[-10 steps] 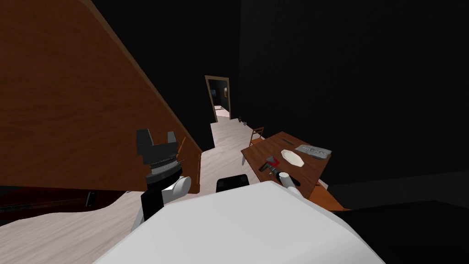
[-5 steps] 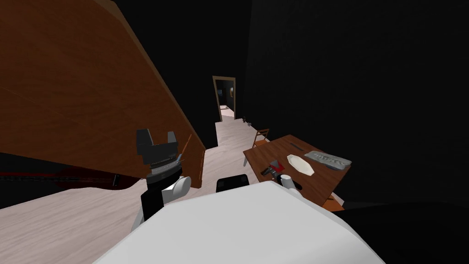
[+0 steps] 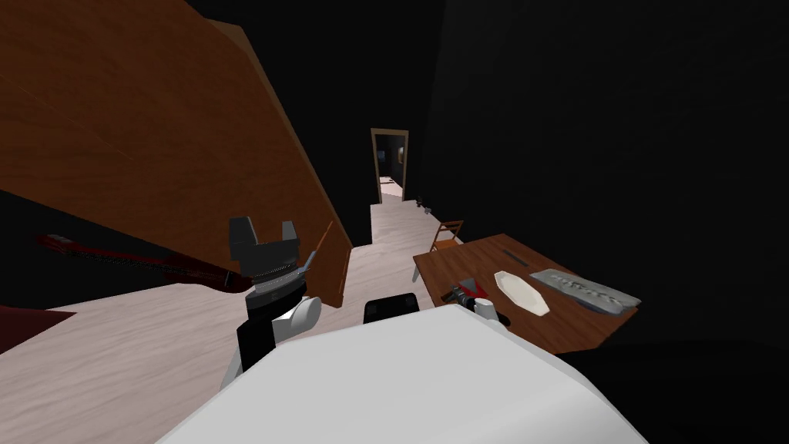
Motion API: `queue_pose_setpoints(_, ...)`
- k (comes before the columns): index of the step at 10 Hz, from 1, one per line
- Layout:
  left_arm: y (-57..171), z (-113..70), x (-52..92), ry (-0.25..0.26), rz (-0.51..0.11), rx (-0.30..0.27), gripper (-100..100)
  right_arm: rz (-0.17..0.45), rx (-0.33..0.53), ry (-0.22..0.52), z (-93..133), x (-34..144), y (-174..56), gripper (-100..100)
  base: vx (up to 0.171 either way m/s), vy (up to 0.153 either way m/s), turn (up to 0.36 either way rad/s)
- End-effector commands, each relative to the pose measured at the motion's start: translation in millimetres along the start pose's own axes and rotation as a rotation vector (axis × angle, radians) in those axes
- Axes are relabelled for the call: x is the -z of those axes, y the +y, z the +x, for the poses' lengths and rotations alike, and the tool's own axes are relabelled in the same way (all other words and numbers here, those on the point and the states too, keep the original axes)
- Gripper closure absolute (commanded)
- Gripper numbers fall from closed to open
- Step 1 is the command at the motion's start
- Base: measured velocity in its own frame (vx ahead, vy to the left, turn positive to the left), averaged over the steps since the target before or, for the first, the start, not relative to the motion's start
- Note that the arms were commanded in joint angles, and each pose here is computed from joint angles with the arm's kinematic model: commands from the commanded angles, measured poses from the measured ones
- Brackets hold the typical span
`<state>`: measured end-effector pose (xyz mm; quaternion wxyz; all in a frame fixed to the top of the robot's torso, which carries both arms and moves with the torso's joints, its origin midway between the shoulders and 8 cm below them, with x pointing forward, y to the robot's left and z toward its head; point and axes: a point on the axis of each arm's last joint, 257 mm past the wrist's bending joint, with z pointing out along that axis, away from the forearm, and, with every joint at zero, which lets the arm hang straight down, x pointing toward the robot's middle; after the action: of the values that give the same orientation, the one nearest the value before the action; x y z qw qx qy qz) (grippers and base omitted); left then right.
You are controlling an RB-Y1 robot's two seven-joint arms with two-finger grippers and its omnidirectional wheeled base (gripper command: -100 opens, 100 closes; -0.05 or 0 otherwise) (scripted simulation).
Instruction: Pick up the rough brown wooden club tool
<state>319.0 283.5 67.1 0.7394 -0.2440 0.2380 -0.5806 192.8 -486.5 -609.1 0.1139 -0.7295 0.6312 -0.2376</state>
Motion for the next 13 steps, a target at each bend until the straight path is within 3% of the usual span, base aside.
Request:
queue_pose_setpoints(1,0,0.0,0.0,0.000,0.000,0.000,0,-0.003,-0.023,-0.010,-2,0.9,2,-100,0.001,-0.017,0.032)
queue_pose_setpoints(2,0,0.0,0.0,0.000,0.000,0.000,0,-0.002,-0.012,-0.006,-1,0.6,1,-100,0.001,-0.006,0.007)
queue_pose_setpoints(3,0,0.0,0.0,0.000,0.000,0.000,0,-0.002,-0.016,-0.007,-1,0.7,1,0,0.000,0.000,0.000)
queue_pose_setpoints(4,0,0.0,0.0,0.000,0.000,0.000,0,0.000,-0.010,-0.010,-18,-6.4,-4,-100,0.010,-0.066,-0.049)
queue_pose_setpoints(5,0,0.0,0.0,0.000,0.000,0.000,0,0.001,-0.007,-0.012,-30,-10.8,-8,-100,0.004,-0.112,-0.052)
queue_pose_setpoints(7,0,0.0,0.0,0.000,0.000,0.000,0,0.001,-0.007,-0.012,-30,-10.8,-8,-100,0.004,-0.063,0.001)
queue_pose_setpoints(9,0,0.0,0.0,0.000,0.000,0.000,0,0.003,0.002,-0.017,-53,-18.9,-16,-100,0.001,-0.070,-0.046)
queue_pose_setpoints(10,0,0.0,0.0,0.000,0.000,0.000,0,0.003,-0.004,-0.017,-48,-17.1,-15,-100,0.001,-0.038,0.004)
queue_pose_setpoints(11,0,0.0,0.0,0.000,0.000,0.000,0,0.003,-0.001,-0.016,-48,-17.3,-14,100,0.000,-0.007,0.001)
queue_pose_setpoints(13,0,0.0,0.0,0.000,0.000,0.000,0,0.002,0.000,-0.016,-48,-17.2,-14,100,0.000,0.000,0.000)
